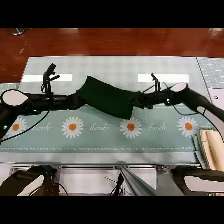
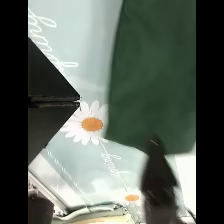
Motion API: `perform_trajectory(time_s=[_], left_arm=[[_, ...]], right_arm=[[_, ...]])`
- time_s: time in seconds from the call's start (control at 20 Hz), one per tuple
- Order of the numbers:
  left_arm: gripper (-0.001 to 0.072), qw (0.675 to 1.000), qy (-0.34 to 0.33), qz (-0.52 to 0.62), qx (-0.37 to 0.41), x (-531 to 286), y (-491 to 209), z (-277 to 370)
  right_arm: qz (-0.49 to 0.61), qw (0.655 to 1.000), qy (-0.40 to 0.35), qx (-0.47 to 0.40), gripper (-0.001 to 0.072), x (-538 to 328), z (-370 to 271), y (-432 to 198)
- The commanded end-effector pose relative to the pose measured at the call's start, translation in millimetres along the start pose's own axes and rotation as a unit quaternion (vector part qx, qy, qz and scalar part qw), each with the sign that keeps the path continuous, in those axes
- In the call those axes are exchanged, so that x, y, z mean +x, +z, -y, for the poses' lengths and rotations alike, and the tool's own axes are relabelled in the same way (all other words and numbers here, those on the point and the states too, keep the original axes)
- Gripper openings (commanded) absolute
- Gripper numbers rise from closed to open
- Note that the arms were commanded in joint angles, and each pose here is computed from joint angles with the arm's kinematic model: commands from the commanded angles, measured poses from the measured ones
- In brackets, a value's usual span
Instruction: Fold the shirts.
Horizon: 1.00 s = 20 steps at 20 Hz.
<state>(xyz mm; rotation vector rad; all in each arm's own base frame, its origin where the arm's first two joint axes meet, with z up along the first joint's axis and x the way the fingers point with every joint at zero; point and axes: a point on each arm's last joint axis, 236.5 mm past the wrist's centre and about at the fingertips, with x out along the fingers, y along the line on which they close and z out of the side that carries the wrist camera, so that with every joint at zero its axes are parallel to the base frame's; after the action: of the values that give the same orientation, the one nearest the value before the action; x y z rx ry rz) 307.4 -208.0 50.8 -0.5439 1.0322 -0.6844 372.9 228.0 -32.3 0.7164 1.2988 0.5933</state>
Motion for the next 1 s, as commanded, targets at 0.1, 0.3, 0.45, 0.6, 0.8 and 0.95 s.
perform_trajectory(time_s=[0.1,0.3,0.45,0.6,0.8,0.95], left_arm=[[0.0034,0.999,0.041,-0.020,0.017,0.7,-9.8,-21.1],[0.0034,0.999,0.042,-0.026,0.015,1.2,-13.4,-22.3],[0.0034,0.999,0.042,-0.025,0.015,1.2,-13.2,-22.4],[0.0034,0.997,0.059,-0.025,0.040,4.0,-13.4,-27.7],[0.0034,0.996,0.056,-0.027,0.067,14.2,-18.1,-15.7],[0.0034,0.995,0.052,-0.012,0.090,24.7,-16.1,-1.7]], right_arm=[[0.096,0.986,-0.018,-0.137,0.0022,-118.8,-92.9,93.7],[0.131,0.971,-0.147,-0.133,0.0021,-233.5,-81.9,112.5],[0.147,0.971,-0.172,-0.083,0.0021,-301.4,-69.6,97.8],[0.195,0.959,-0.202,-0.018,0.0021,-373.5,-40.9,76.7],[0.246,0.929,-0.259,0.095,0.0021,-452.3,4.0,23.4],[0.301,0.867,-0.351,0.184,0.0021,-505.4,38.5,-29.7]])
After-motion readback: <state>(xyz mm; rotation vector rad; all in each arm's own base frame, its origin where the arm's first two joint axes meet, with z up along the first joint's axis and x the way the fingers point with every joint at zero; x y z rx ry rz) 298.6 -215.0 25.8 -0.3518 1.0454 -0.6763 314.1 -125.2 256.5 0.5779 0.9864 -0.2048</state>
